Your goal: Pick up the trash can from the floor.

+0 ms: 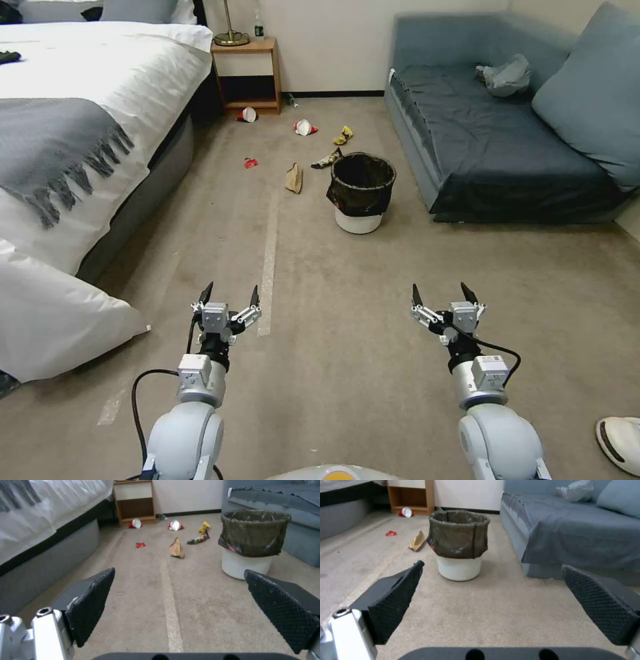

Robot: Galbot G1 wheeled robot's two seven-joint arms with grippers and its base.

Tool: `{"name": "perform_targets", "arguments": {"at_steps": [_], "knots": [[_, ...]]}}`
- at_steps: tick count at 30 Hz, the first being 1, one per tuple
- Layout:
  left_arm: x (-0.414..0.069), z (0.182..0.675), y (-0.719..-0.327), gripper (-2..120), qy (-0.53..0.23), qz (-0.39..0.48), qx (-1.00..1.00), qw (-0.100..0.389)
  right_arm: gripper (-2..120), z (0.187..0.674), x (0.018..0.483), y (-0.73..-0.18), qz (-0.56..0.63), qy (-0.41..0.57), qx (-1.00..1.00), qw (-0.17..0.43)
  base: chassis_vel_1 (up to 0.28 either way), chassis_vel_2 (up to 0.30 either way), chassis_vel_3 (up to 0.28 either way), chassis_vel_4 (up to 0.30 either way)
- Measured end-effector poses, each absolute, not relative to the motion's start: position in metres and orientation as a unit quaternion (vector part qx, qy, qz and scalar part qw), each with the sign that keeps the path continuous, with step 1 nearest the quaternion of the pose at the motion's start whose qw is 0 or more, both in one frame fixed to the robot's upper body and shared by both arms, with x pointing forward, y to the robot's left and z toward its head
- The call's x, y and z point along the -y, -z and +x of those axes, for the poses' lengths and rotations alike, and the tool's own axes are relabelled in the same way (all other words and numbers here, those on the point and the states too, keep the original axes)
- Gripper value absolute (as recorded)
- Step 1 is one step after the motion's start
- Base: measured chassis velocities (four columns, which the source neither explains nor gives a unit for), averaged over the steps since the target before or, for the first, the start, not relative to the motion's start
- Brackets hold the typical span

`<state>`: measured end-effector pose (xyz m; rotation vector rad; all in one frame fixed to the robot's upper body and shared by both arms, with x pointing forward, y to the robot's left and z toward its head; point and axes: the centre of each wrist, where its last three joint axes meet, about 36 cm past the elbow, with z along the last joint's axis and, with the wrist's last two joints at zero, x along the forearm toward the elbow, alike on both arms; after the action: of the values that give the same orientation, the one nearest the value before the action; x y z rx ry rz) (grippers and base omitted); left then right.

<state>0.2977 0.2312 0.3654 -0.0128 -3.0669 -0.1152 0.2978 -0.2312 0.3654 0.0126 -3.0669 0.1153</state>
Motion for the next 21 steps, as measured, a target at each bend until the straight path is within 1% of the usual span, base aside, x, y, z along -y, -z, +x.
{"name": "perform_targets", "arguments": {"at_steps": [21], "knots": [[-0.2312, 0.2977, -0.3654, 96, 0.038, -0.004, 0.999, 0.036, 100, 0.2978, 0.2312, -0.3654, 0.004, -0.038, 0.999, 0.036, 0.000, 0.000, 0.000, 0.000]]}}
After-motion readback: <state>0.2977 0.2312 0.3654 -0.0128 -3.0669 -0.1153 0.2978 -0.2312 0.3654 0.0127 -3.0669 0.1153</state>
